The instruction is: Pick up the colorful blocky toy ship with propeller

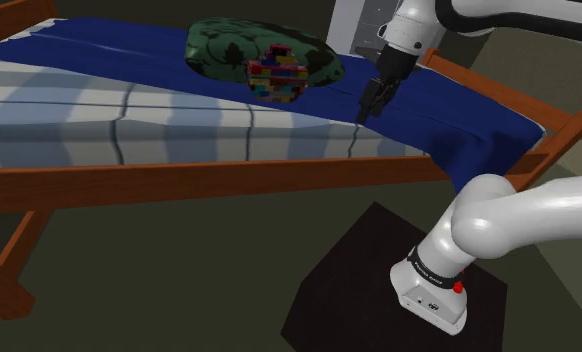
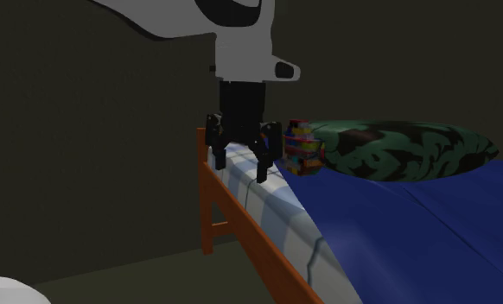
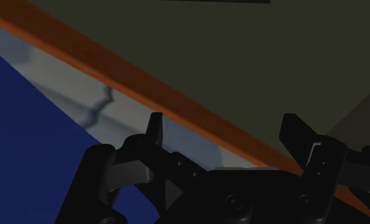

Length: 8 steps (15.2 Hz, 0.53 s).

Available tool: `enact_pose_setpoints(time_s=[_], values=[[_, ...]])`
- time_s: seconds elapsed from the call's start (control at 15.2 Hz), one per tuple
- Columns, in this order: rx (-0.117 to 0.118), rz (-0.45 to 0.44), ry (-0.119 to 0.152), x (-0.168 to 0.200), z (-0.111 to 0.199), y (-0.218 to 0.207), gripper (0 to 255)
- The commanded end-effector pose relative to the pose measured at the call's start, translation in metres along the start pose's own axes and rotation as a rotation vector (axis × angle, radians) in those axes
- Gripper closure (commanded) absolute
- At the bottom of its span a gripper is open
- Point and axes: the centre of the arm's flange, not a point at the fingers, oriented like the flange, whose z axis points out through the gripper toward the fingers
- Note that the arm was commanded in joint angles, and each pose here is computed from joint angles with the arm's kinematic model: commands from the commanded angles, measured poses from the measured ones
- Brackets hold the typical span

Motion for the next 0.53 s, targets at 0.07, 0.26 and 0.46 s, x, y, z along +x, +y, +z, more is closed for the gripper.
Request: enact_pose_setpoints(time_s=[0.07,0.26,0.46], values=[[-0.001,-0.023,-0.01,0.013,-0.004,0.004,0],[-0.003,-0.094,-0.041,0.055,-0.014,0.016,0],[-0.004,-0.164,-0.072,0.097,-0.023,0.024,0]])
